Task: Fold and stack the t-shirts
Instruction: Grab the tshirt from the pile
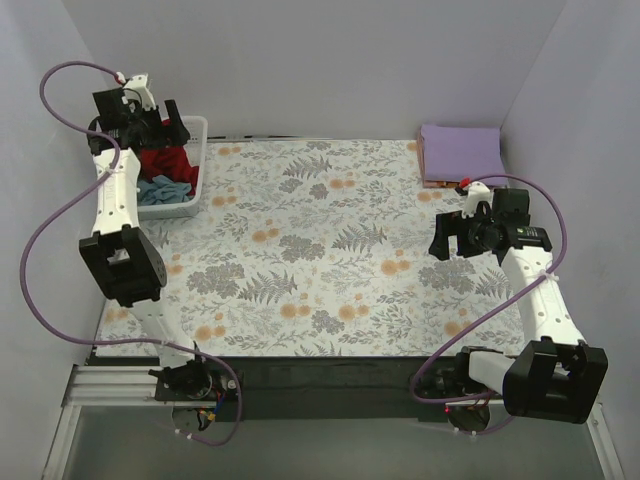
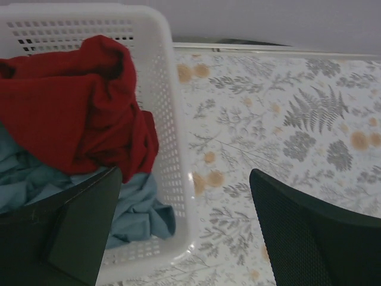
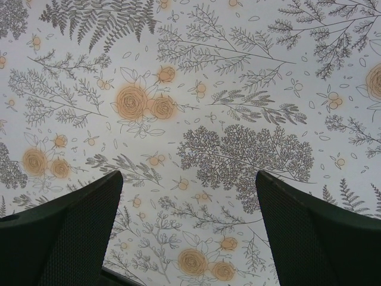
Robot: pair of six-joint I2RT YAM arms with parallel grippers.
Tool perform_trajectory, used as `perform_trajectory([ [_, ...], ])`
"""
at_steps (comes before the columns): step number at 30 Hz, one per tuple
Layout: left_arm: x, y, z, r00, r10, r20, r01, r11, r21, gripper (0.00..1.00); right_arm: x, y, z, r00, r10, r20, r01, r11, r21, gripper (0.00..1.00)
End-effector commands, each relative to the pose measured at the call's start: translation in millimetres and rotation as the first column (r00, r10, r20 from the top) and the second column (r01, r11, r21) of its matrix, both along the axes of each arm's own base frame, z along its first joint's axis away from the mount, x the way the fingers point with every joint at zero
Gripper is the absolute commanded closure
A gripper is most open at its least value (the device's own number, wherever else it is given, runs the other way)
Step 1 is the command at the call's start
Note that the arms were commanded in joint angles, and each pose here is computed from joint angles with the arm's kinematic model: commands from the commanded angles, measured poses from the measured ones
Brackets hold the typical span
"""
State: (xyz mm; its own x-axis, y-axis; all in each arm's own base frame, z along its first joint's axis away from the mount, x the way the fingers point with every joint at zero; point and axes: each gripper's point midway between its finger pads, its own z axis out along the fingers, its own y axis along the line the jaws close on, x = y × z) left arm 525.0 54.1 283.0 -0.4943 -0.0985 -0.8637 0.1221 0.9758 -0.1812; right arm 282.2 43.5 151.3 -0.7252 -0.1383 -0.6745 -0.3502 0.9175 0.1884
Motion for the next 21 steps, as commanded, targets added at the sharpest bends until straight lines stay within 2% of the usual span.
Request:
perform_trajectory([
  [1, 35.3, 31.3, 15.5, 0.989, 0.099, 0.113, -0.105, 0.993, 0.051, 0.12, -1.8, 5.3, 1.5, 1.0, 0.026, 0.011, -0.026, 0.999, 0.018, 0.02],
  [3, 50.8, 55.0, 9.0, 0.978, 0.153, 0.14, -0.161, 0.986, 0.049, 0.12, -1.7, 6.1, -0.2, 1.0, 0.029, 0.005, -0.029, 0.999, 0.023, 0.02],
  [4, 60.9, 63.2, -7.9, 0.976, 0.177, 0.124, -0.183, 0.982, 0.038, 0.12, -2.0, 6.3, -0.7, 1.0, 0.031, 0.003, -0.031, 0.999, 0.023, 0.02],
  [7, 80.7, 71.7, -11.4, 0.974, 0.164, 0.157, -0.174, 0.984, 0.048, 0.12, -2.6, 6.8, -5.3, 0.999, 0.034, -0.011, -0.033, 0.999, 0.026, 0.02],
  [8, 90.0, 73.9, -32.1, 0.979, 0.158, 0.131, -0.166, 0.985, 0.049, 0.12, -3.3, 6.9, -8.8, 0.999, 0.038, -0.022, -0.037, 0.999, 0.026, 0.02],
  [9, 96.9, 75.9, -24.2, 0.975, 0.153, 0.161, -0.164, 0.985, 0.057, 0.12, -3.5, 6.7, -10.3, 0.999, 0.037, -0.026, -0.036, 0.999, 0.026, 0.02],
  [12, 114.1, 83.0, -43.2, 0.975, 0.15, 0.164, -0.165, 0.983, 0.084, 0.11, -2.6, 6.7, -12.3, 0.999, 0.04, -0.033, -0.039, 0.999, 0.026, 0.02],
  [18, 126.8, 90.4, -112.9, 0.985, 0.159, 0.074, -0.17, 0.969, 0.182, 0.11, -1.1, 5.3, -17.5, 0.998, 0.037, -0.053, -0.036, 0.999, 0.021, 0.02],
  [19, 127.6, 92.6, -120.3, 0.983, 0.172, 0.064, -0.181, 0.964, 0.195, 0.14, -0.4, 5.2, -17.5, 0.998, 0.035, -0.053, -0.034, 0.999, 0.023, 0.02],
  [21, 127.9, 97.8, -126.3, 0.979, 0.194, 0.057, -0.201, 0.958, 0.203, 0.38, 0.8, 5.8, -17.0, 0.998, 0.036, -0.058, -0.035, 0.999, 0.026, 0.02],
])
